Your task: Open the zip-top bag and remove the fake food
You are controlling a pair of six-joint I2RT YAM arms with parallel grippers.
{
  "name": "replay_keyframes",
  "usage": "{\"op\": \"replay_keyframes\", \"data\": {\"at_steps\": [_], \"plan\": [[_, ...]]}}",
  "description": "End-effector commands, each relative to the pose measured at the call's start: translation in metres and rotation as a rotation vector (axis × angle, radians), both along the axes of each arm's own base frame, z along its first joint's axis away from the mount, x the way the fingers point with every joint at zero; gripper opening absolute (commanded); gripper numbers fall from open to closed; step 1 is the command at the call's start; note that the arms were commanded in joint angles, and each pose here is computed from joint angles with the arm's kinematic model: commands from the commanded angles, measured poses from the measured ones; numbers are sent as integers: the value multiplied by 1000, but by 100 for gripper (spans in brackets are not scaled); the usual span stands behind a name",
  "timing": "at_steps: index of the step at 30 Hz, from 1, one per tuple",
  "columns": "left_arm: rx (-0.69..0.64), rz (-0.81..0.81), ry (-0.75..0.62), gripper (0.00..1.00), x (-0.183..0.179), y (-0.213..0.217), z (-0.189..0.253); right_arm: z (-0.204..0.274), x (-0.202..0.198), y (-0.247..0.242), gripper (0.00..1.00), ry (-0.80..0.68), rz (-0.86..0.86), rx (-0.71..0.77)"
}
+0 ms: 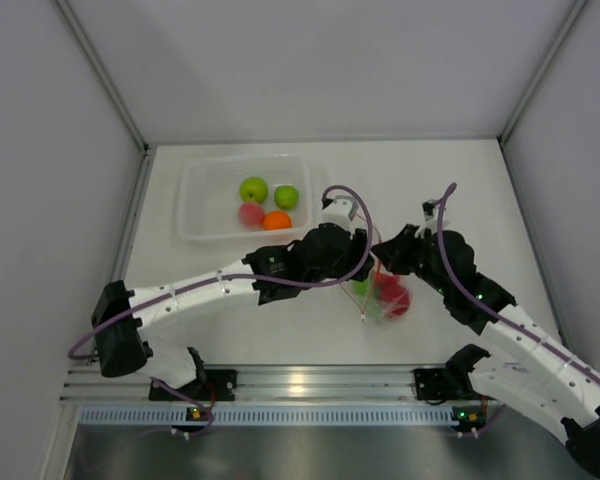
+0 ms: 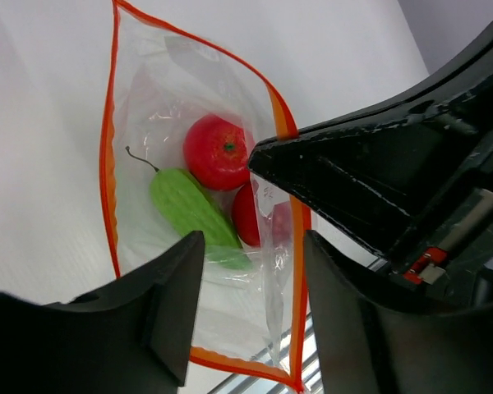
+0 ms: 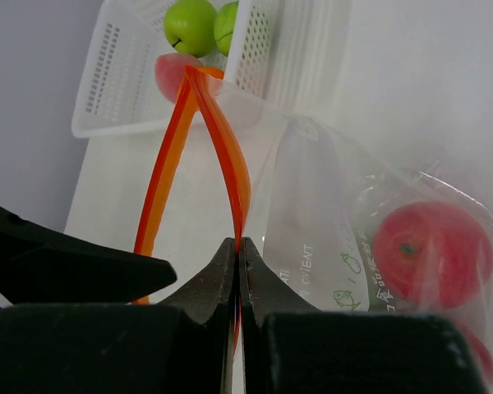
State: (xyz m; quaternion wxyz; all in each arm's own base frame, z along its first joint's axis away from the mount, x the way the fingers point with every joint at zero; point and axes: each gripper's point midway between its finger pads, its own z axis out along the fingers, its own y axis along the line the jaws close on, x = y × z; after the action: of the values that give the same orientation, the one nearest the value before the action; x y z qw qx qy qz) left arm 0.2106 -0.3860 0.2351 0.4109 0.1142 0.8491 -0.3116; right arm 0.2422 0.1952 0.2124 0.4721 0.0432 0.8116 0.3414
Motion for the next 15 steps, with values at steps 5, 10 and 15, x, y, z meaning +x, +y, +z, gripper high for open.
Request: {"op": "replay_keyframes", "data": {"at_steps": [5,10,15], "plan": [[1,24,-10,46,15,-32,-7,28,3,-9,0,-94,-43,-1],[38,43,24,42,25,-53,-33,18,0,-35,0,-81,-101,-130],[82,81,69,39,27,-58,-68,0,-6,-63,0,-40,-155,-259]]}}
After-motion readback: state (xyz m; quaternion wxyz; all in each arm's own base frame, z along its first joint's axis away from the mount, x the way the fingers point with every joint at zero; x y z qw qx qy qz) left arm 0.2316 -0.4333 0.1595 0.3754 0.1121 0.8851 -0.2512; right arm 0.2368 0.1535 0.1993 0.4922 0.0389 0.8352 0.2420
